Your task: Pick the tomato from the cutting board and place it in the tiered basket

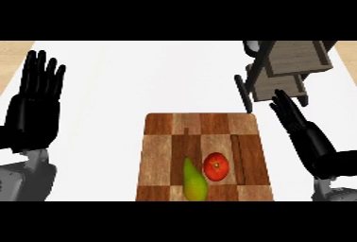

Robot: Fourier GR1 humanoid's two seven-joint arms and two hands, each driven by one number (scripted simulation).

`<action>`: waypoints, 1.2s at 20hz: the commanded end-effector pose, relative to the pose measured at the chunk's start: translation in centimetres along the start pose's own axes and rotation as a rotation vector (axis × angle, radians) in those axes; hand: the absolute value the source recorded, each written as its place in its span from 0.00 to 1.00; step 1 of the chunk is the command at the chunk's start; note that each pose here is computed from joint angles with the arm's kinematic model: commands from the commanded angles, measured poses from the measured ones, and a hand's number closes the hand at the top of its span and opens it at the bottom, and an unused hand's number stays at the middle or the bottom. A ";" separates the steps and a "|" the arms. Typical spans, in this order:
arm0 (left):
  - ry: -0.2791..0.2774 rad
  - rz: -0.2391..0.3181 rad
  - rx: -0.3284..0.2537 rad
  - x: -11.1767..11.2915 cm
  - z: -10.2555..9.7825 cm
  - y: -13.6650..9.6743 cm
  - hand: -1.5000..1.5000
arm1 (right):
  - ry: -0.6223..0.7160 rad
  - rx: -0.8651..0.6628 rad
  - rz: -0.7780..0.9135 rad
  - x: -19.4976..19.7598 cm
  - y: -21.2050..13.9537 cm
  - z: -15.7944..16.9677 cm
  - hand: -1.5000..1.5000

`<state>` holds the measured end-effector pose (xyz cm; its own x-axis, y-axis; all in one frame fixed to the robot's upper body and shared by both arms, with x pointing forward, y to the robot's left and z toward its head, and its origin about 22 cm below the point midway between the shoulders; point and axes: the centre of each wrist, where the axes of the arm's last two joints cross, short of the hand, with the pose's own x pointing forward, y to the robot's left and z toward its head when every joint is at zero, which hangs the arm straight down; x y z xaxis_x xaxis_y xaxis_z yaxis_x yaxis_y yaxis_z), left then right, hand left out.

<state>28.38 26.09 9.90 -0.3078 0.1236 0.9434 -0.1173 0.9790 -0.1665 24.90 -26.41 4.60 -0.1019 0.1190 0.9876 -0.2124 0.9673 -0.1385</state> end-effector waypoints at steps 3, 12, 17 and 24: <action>0.125 -0.139 -0.146 -3.4 0.5 -0.4 0.50 | 0.028 0.077 0.015 0.2 9.1 -3.8 0.00; 0.337 -0.224 -0.365 -10.2 4.5 -1.9 0.50 | -0.061 0.025 -0.040 -1.4 19.7 -4.2 0.00; 0.344 -0.235 -0.330 -10.3 4.8 0.5 0.50 | -0.145 0.066 0.214 3.3 19.3 -4.2 0.00; 0.373 -0.221 -0.315 -10.6 5.8 0.2 0.50 | 0.078 0.198 0.830 5.6 15.6 -6.1 0.00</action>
<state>26.33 24.24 -1.44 0.0436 -0.1053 0.9935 0.1724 0.9803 0.0964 26.39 -8.60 7.01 -0.2473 0.5888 0.7695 -0.2578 0.7255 -0.6381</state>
